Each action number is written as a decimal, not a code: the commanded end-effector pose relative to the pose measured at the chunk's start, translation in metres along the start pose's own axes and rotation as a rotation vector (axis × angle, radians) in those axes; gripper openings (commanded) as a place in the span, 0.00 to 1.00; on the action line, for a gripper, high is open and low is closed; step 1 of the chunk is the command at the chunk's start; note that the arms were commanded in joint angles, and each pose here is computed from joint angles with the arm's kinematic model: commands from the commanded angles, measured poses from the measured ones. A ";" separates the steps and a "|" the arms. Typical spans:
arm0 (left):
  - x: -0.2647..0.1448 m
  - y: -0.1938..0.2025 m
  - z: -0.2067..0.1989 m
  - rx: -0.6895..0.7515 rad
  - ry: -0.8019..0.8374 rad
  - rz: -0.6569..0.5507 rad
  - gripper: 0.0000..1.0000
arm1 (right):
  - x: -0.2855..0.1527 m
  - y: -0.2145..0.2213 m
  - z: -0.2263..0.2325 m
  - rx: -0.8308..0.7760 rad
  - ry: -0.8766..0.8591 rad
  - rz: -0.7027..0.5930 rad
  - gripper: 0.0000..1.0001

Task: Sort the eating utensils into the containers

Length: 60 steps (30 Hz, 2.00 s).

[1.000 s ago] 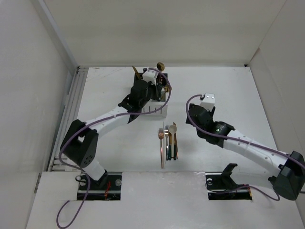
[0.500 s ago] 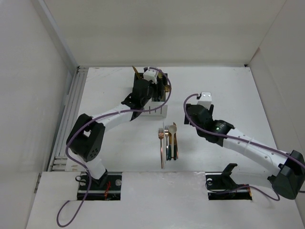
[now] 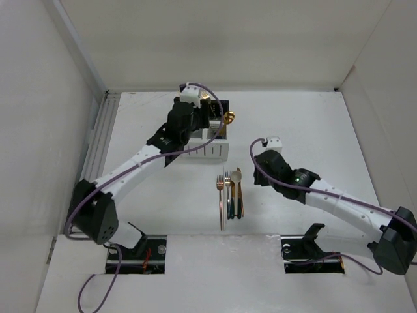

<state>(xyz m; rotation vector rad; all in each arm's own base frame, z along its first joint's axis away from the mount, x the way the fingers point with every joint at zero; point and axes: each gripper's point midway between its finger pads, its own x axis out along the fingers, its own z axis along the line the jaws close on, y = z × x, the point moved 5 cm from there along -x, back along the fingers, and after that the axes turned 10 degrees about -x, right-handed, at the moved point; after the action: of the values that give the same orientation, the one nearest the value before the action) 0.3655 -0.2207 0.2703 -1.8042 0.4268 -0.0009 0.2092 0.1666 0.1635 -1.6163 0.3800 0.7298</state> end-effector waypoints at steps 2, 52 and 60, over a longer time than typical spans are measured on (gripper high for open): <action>-0.058 -0.012 0.021 -0.057 -0.085 0.020 0.55 | 0.002 0.010 0.019 0.099 -0.121 0.001 0.48; -0.132 0.097 0.098 -0.293 -0.154 0.141 0.56 | 0.044 0.042 0.093 -0.038 -0.179 0.214 0.40; -0.129 0.097 0.095 -0.300 -0.146 0.165 0.56 | 0.042 0.040 0.087 -0.021 -0.134 0.216 0.43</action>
<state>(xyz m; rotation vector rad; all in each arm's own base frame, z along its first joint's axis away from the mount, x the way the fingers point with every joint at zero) 0.2338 -0.1127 0.1701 -2.0062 0.4974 0.3619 0.1891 0.2469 0.0895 -1.5609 0.4555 1.0536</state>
